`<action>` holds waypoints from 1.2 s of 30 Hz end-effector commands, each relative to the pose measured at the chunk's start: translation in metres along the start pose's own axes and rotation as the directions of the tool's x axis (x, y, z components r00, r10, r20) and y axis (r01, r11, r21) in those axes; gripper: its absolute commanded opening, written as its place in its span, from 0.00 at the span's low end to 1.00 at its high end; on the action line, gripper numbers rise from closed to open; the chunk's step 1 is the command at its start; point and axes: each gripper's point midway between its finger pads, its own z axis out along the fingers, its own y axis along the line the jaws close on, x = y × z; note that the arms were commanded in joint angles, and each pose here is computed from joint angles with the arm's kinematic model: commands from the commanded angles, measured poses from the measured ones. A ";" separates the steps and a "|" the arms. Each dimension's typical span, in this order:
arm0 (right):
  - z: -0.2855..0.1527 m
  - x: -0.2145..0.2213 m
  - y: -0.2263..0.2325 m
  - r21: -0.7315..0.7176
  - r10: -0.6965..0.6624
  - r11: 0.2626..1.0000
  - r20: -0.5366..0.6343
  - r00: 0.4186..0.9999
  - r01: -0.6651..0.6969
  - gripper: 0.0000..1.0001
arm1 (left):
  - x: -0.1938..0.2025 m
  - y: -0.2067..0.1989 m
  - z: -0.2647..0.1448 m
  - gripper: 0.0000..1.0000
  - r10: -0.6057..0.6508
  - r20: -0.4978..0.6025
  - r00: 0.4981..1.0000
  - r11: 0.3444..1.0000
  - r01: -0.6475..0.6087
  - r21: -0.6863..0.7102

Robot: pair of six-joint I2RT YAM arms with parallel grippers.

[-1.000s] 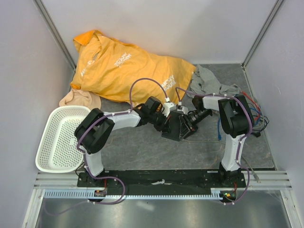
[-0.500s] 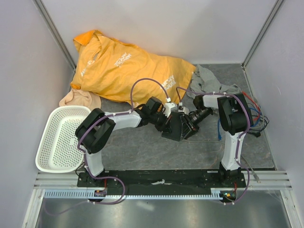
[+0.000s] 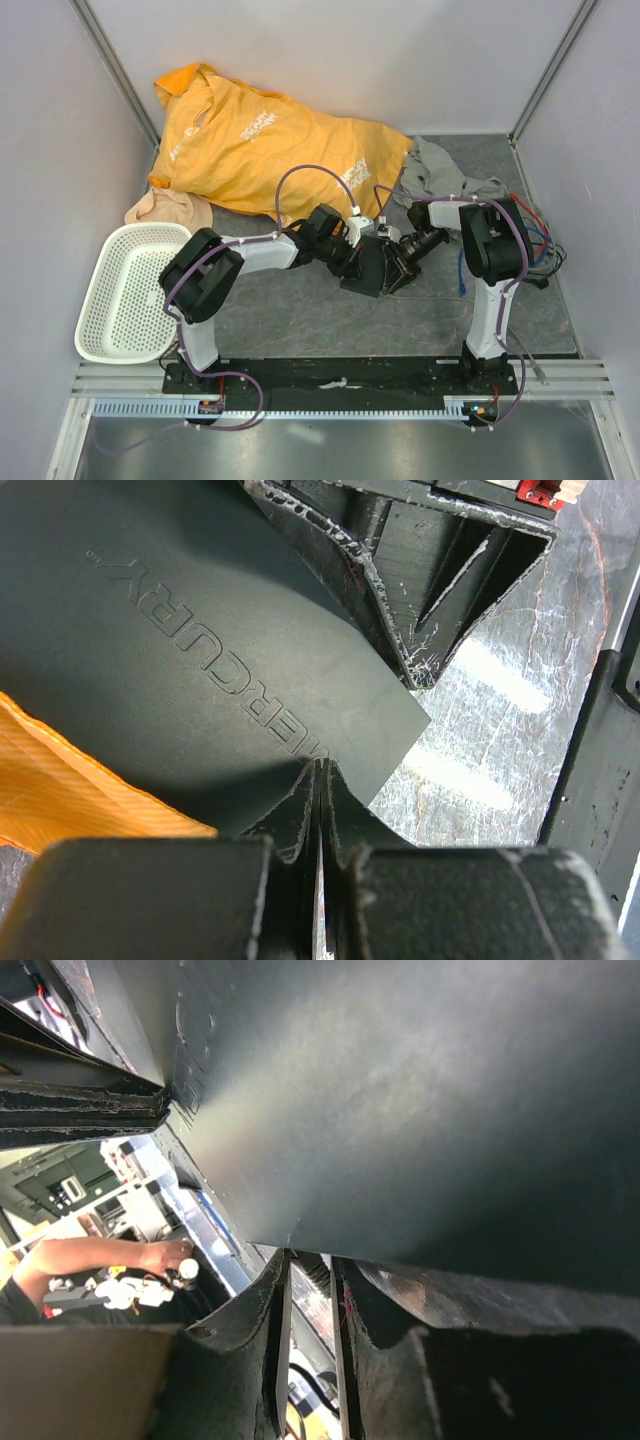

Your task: Pull the plug from the switch port

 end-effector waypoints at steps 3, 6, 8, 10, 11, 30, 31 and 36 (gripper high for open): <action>0.001 -0.009 -0.032 0.186 -0.080 0.980 0.037 0.996 0.071 0.27 | 0.026 0.011 0.005 0.02 -0.001 -0.067 0.998 0.999 -0.002 -0.041; 0.000 -0.011 -0.032 0.202 -0.080 0.977 0.051 0.995 0.069 0.24 | 0.025 0.010 0.006 0.02 0.001 -0.067 0.998 0.999 -0.004 -0.041; 0.000 -0.009 -0.031 0.200 -0.079 0.977 0.050 0.996 0.067 0.20 | 0.025 0.010 0.007 0.02 0.003 -0.069 0.998 0.999 -0.005 -0.040; 0.000 -0.008 -0.033 0.212 -0.077 0.975 0.041 0.996 0.067 0.10 | 0.026 0.010 0.007 0.01 0.004 -0.071 0.997 0.999 -0.007 -0.039; 0.001 -0.003 -0.034 0.207 -0.082 0.975 0.014 0.997 0.078 0.07 | 0.025 0.010 0.007 0.02 0.005 -0.069 0.998 0.999 -0.008 -0.041; -0.019 0.035 -0.061 0.368 -0.025 0.926 -0.151 0.988 0.080 0.01 | 0.025 0.010 0.008 0.01 0.016 -0.064 0.998 0.999 -0.019 -0.037; -0.021 0.040 -0.062 0.375 -0.026 0.923 -0.170 0.985 0.089 0.01 | 0.026 0.010 0.008 0.01 0.016 -0.064 0.998 0.999 -0.019 -0.037; -0.022 0.053 -0.065 0.374 -0.009 0.924 -0.189 0.982 0.081 0.01 | 0.024 0.010 0.008 0.02 0.020 -0.060 0.998 0.999 -0.022 -0.034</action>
